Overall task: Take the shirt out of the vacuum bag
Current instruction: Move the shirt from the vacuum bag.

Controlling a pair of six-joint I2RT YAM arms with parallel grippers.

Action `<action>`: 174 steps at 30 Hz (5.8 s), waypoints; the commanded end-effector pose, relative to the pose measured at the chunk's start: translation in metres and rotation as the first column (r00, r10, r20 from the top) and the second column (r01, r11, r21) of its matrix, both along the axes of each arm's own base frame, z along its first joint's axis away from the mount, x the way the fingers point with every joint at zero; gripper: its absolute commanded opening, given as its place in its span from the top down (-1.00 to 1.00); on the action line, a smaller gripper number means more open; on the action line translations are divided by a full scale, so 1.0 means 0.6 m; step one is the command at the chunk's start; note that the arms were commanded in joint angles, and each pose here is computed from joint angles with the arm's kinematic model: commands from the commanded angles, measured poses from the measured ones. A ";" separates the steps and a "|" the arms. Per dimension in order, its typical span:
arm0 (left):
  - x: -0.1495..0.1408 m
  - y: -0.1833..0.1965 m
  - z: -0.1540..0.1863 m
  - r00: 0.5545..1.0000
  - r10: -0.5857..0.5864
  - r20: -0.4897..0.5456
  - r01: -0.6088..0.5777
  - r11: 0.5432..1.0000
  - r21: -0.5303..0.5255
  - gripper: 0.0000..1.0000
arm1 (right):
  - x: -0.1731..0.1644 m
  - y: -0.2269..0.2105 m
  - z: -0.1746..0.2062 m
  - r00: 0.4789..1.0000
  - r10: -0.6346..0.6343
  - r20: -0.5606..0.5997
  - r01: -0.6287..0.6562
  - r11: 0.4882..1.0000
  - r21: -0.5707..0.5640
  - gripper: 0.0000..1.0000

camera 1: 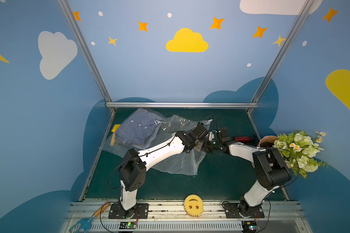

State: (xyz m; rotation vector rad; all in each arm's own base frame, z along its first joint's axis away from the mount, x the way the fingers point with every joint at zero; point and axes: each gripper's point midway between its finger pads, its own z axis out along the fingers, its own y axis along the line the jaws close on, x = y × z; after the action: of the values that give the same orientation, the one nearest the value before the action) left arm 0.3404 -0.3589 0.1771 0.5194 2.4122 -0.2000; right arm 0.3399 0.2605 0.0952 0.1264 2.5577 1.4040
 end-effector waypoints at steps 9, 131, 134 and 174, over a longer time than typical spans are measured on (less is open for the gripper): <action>0.021 -0.014 0.112 0.992 0.000 0.122 0.011 0.996 -0.087 0.92 | 0.054 0.084 -0.026 1.000 -0.001 -0.015 0.002 0.992 0.127 0.01; -0.003 0.739 -0.299 0.085 0.821 -0.565 -0.955 -0.096 -0.282 0.93 | 0.232 0.394 -0.120 0.998 0.016 0.061 -0.026 0.987 0.160 1.00; -0.006 0.739 -0.301 0.082 0.822 -0.563 -0.956 -0.095 -0.278 0.93 | 0.237 0.370 -0.119 0.998 0.000 0.064 -0.010 0.989 0.148 1.00; 0.000 0.727 -0.294 0.127 0.857 -0.500 -0.956 -0.028 -0.291 0.93 | 0.093 0.084 -0.120 0.979 -0.203 -0.019 0.203 0.979 0.018 1.00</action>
State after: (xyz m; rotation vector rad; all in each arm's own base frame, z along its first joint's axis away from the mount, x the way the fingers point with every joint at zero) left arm 0.3601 0.0816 0.0182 -1.5111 2.0251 -0.3947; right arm 0.4007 0.3297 0.0314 0.3440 2.4273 1.4371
